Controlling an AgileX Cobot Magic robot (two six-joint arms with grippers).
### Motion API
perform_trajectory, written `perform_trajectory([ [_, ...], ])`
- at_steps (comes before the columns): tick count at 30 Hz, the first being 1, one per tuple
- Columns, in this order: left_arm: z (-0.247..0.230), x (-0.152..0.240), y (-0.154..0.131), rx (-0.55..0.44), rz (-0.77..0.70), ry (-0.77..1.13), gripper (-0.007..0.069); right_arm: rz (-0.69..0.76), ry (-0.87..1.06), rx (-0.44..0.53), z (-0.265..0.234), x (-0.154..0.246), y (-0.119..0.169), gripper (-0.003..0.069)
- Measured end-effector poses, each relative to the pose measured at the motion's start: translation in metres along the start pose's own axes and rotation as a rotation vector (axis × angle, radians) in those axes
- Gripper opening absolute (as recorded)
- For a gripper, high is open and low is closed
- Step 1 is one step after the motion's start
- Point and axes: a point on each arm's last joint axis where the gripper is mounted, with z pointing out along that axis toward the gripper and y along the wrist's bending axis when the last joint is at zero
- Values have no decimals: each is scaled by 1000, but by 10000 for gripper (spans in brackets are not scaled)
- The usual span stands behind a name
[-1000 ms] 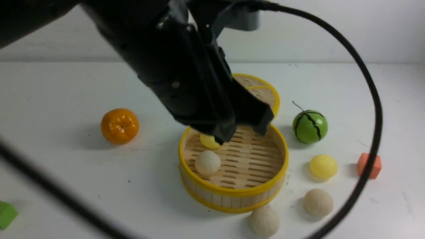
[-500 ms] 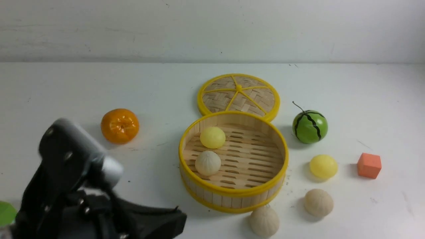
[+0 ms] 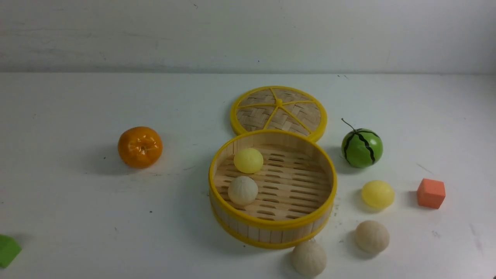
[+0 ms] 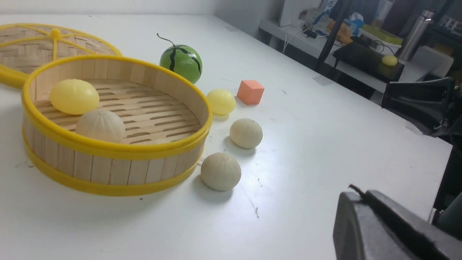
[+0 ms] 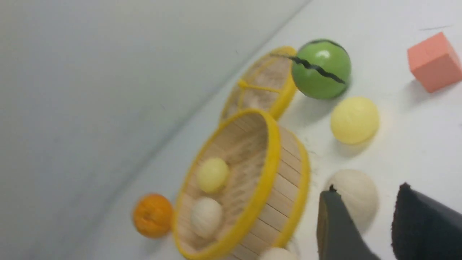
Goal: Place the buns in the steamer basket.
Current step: Use the right arm to grab a steamed stuffed bun
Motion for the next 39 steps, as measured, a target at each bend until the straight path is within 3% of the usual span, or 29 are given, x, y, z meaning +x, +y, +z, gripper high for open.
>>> perform_trajectory([
  [4,0,2,1,-3,0,11,-13,156,-39,-47,-1,-6,7,238],
  [7,0,3,1,-4,0,15,-13,110,32,-85,-4,-13,29,223],
  [9,0,3,1,-5,0,19,-13,-46,200,-90,-2,-25,63,199],
  [10,0,3,1,-5,0,19,-13,-62,227,-78,0,-23,61,197],
  [11,0,3,1,-5,0,20,-13,-197,395,-63,5,-31,85,174],
  [14,0,4,1,-7,0,25,-13,-363,711,55,29,-44,103,123],
  [18,0,4,1,-7,0,26,-13,-478,985,227,65,-60,106,49],
  [22,0,4,1,-7,0,26,-13,-532,1119,299,101,-55,107,1],
  [30,0,4,1,-7,-1,26,-13,-677,1220,246,144,0,137,2],
  [34,0,4,1,-7,-2,26,-11,-782,1273,285,167,37,145,37],
  [39,0,4,1,-7,-2,26,-6,-820,1291,343,208,68,140,148],
])
